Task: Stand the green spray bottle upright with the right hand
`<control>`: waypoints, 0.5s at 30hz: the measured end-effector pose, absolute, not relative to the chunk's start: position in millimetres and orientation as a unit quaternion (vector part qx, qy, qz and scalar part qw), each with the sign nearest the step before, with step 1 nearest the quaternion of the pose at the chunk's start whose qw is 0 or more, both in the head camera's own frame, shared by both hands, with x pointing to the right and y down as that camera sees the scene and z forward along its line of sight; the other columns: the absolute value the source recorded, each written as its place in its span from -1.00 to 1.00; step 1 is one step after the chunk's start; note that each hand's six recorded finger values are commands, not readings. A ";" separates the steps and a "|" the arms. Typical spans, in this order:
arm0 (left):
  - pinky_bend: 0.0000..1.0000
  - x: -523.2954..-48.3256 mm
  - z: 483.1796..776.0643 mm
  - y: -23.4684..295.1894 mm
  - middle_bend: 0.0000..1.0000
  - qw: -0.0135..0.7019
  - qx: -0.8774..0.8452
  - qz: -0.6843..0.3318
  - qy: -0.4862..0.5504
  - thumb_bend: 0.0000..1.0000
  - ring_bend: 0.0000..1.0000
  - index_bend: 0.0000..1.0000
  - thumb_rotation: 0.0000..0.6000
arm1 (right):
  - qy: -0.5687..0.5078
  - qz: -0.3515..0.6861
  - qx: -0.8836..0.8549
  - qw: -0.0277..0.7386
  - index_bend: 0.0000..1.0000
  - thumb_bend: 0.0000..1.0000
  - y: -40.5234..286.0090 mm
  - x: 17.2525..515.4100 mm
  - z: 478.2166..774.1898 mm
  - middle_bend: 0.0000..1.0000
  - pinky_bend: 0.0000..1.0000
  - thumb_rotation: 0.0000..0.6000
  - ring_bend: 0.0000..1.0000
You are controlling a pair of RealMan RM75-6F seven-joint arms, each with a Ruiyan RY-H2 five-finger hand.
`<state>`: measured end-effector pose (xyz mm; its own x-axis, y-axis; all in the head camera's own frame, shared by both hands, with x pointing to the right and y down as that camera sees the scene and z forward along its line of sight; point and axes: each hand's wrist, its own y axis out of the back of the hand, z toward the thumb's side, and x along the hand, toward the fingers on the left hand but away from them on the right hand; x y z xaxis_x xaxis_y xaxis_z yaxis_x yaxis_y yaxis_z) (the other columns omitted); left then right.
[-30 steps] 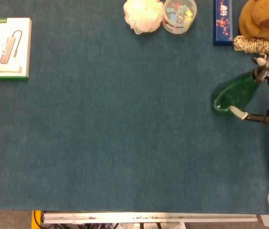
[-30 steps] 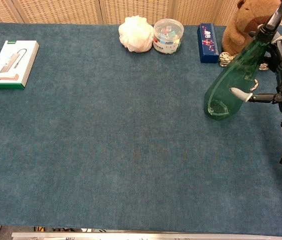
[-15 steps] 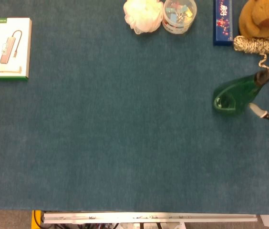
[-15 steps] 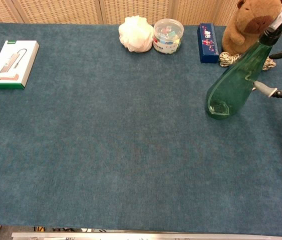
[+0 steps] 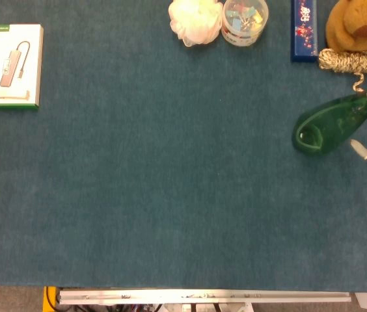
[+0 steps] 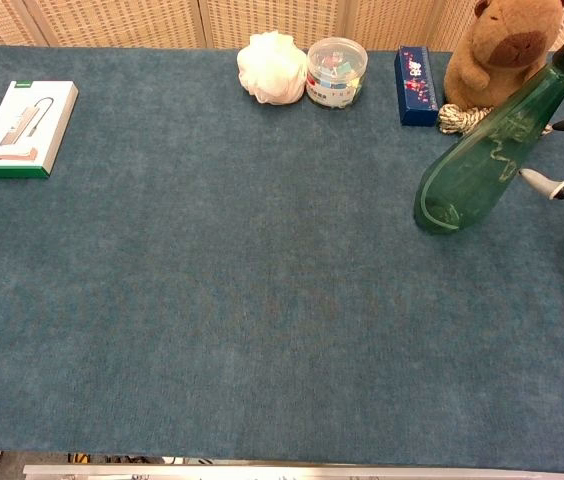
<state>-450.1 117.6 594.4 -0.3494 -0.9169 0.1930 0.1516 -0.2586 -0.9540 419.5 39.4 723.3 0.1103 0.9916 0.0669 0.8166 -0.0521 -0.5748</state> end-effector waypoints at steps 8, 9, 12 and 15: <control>-0.08 -450.5 593.7 117.7 -0.14 0.394 -0.412 -0.677 0.465 -1.00 -0.36 0.00 1.00 | -0.640 0.179 -0.706 0.245 -0.77 -1.00 38.7 417.7 724.2 -0.58 -0.36 1.00 -0.77; -0.08 -450.4 593.6 117.7 -0.14 0.394 -0.413 -0.677 0.465 -1.00 -0.36 0.00 1.00 | -0.640 0.179 -0.706 0.246 -0.77 -1.00 38.6 417.1 724.2 -0.58 -0.36 1.00 -0.77; -0.08 -450.4 593.3 117.7 -0.14 0.394 -0.413 -0.676 0.466 -1.00 -0.36 0.00 1.00 | -0.637 0.178 -0.708 0.246 -0.77 -1.00 38.5 415.4 724.3 -0.58 -0.36 1.00 -0.77; -0.08 -450.5 592.8 117.7 -0.14 0.394 -0.413 -0.676 0.467 -1.00 -0.36 0.00 1.00 | -0.636 0.179 -0.709 0.246 -0.77 -1.00 38.3 414.4 724.9 -0.58 -0.36 1.00 -0.77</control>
